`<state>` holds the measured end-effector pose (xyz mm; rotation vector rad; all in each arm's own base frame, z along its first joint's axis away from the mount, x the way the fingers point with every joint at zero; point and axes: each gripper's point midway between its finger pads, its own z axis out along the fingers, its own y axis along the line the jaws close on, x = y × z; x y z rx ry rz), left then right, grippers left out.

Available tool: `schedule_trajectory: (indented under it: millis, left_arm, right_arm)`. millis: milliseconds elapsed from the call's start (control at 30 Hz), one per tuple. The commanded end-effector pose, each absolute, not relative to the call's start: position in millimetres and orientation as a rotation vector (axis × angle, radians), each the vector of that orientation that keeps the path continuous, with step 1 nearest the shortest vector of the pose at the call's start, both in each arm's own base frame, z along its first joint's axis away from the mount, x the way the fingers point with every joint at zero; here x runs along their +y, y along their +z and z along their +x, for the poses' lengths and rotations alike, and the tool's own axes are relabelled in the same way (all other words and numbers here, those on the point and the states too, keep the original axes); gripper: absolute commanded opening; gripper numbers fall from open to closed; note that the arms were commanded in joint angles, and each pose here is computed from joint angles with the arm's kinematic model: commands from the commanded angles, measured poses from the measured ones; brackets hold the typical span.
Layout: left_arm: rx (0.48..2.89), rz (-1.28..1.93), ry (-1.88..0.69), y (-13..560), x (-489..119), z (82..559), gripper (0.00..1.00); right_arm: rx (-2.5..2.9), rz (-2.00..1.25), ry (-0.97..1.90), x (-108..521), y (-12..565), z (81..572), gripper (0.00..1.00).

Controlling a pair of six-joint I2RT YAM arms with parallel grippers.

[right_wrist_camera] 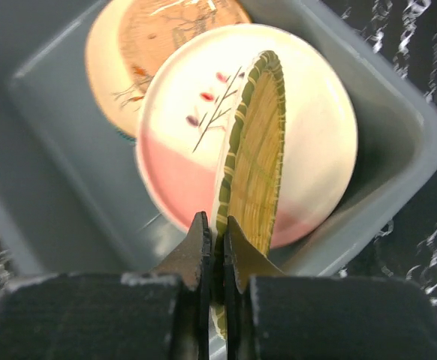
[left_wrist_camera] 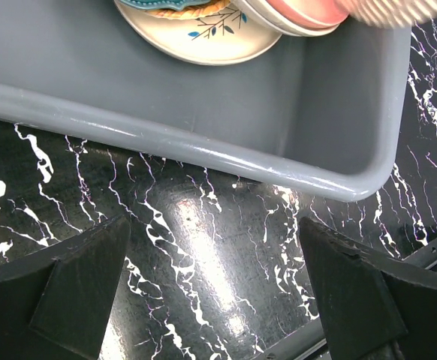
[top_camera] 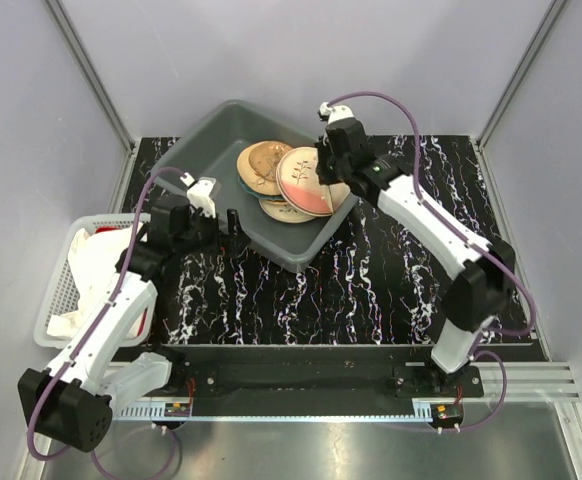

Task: Place the plates into the plastic bin on the countertop
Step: Place the plate in the plastic bin.

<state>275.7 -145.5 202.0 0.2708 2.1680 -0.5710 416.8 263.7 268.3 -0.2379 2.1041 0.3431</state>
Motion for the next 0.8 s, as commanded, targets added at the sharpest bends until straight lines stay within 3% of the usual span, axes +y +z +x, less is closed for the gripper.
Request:
schedule_trajectory:
  millis: [0,267,467,767]
  left_arm:
    - [2.126,0.278,-0.549,210,-142,279,0.99]
    - [2.124,0.278,-0.549,209,-142,279,0.99]
    - [2.128,0.276,-0.553,208,-142,278,0.99]
    - [2.139,0.274,-0.552,205,-142,279,0.99]
  right_arm:
    - [2.038,-0.292,0.231,271,286,451,0.0]
    - [2.216,-0.354,0.102,284,217,478,0.04]
    - [2.301,-0.363,0.1,299,178,491,0.28]
    - [2.33,-0.343,0.232,319,173,487,0.57]
